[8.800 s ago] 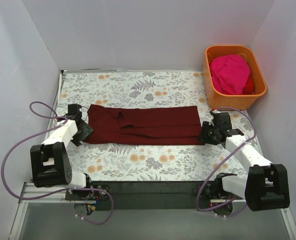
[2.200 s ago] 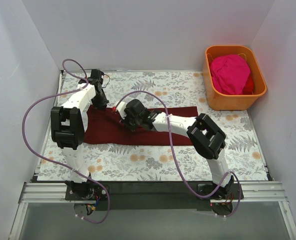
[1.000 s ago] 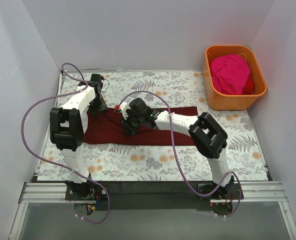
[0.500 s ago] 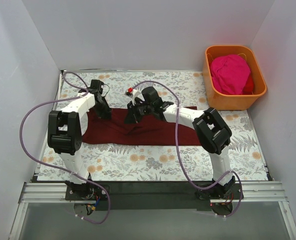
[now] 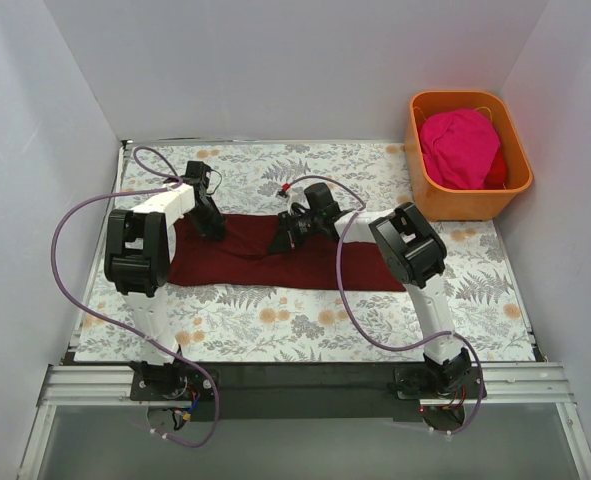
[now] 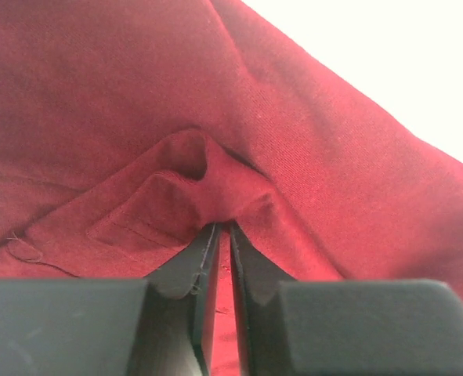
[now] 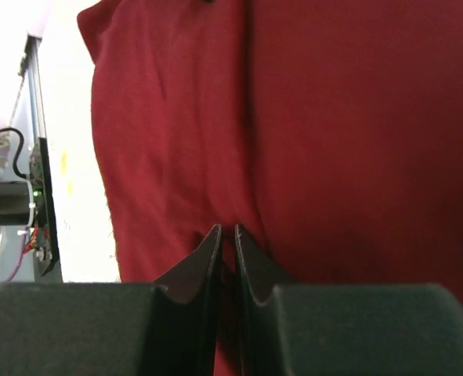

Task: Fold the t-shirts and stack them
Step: Fold the tshirt

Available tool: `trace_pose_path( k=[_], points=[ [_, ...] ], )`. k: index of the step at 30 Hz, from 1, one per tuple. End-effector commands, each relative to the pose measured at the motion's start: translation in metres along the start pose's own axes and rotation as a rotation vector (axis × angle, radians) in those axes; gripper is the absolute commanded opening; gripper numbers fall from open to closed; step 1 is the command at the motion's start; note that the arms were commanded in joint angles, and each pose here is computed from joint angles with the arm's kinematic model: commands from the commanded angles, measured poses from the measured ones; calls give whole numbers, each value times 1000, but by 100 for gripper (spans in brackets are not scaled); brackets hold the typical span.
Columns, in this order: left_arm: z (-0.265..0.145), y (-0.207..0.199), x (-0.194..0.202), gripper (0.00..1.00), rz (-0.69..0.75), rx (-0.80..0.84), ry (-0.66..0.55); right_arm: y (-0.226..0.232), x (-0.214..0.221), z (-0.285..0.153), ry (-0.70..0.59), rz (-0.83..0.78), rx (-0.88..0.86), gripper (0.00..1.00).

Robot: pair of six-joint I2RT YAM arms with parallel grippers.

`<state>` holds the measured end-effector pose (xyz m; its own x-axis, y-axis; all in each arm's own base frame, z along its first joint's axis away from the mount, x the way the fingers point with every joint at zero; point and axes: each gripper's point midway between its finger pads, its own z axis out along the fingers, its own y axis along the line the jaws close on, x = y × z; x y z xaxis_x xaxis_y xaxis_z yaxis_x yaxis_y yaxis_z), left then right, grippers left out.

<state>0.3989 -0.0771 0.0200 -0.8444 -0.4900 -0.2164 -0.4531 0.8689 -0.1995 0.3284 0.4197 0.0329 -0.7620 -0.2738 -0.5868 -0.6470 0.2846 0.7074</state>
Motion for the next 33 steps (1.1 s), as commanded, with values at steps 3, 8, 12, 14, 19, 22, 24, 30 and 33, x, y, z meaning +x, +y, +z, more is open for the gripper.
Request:
trace_pose_path(
  k=[3,8,12,14,19,22,24,30,33],
  points=[
    [8,12,-18,16,-15,-60,-59,-3,-12,-25,-51,-13,23,20],
    [-18,-5,-38,35,-13,2,-131,19,-28,-54,-109,-96,66,34],
    [-58,-15,-52,41,-7,52,-217,20,-20,-82,-117,-120,168,43],
    [-68,-10,-50,42,-9,43,-233,5,-16,-98,-113,-124,291,47],
    [-83,23,-26,42,-45,-15,-282,-30,18,-159,-56,-62,621,50],
    [-83,45,-14,42,-93,-39,-288,-42,42,-193,-54,-18,764,53],
    [-76,68,1,42,-134,-72,-266,-46,52,-214,-63,15,823,53],
    [-54,126,27,41,-280,-131,-232,-65,103,-259,-33,158,1007,56],
    [-46,144,35,41,-342,-137,-209,-70,135,-270,-6,273,1024,57]
  ],
)
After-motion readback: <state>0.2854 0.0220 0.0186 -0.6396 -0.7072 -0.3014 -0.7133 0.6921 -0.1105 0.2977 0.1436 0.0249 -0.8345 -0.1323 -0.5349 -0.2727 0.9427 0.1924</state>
